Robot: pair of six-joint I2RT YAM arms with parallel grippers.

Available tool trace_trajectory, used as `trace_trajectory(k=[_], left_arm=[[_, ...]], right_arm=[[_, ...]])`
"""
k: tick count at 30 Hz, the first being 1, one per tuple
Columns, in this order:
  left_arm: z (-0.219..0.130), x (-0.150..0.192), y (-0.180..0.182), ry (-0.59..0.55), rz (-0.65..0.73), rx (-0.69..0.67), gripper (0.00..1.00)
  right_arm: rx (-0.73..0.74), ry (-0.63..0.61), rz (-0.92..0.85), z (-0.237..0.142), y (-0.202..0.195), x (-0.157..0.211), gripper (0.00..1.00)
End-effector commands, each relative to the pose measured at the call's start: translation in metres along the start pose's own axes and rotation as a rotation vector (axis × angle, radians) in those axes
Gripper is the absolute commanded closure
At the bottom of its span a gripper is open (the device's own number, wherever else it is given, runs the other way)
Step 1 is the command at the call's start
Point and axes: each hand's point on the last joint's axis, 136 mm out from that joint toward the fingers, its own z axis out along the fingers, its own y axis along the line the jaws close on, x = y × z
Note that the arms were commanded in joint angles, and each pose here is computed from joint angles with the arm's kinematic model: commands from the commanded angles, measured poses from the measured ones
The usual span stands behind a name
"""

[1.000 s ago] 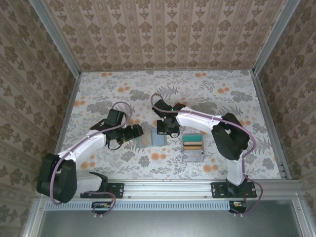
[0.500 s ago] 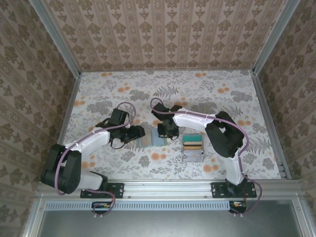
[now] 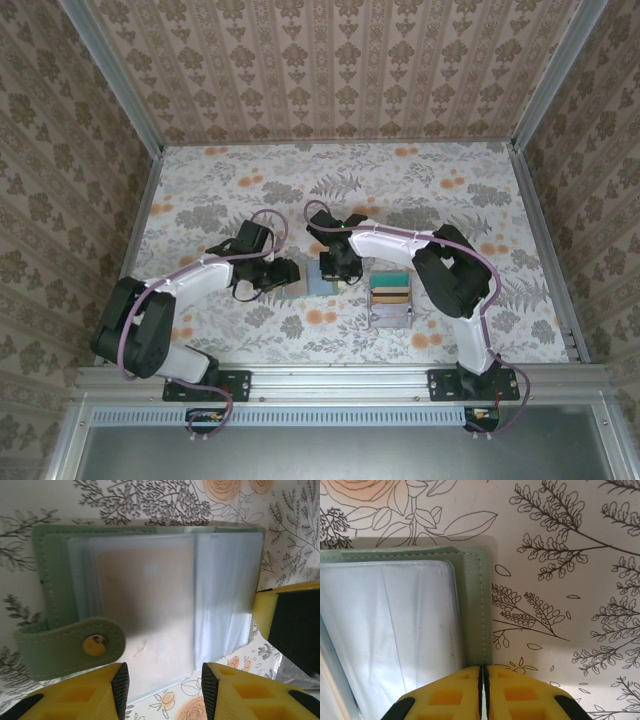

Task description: Take the credit cards out of the card holder

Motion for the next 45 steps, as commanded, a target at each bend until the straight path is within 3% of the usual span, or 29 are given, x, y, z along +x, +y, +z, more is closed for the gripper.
trace_trajectory(k=[1,28,35,45], left_arm=[[0.002,-0.006,-0.006,-0.002,0.033,0.010,0.55],[0.016,0.004,0.014,0.048,0.051,-0.112,0.53],[0.018,0.002,-0.005,0.038,0.061,-0.010,0.38],[0.013,-0.001,-0.018,0.015,0.076,0.049,0.34]], right_arm=[[0.030,0.051,0.002,0.009,-0.005,0.010,0.86],[0.026,0.063,0.011,0.012,-0.004,0.012,0.86],[0.025,0.071,0.014,0.014,-0.004,0.014,0.86],[0.022,0.074,0.015,0.015,-0.004,0.016,0.86]])
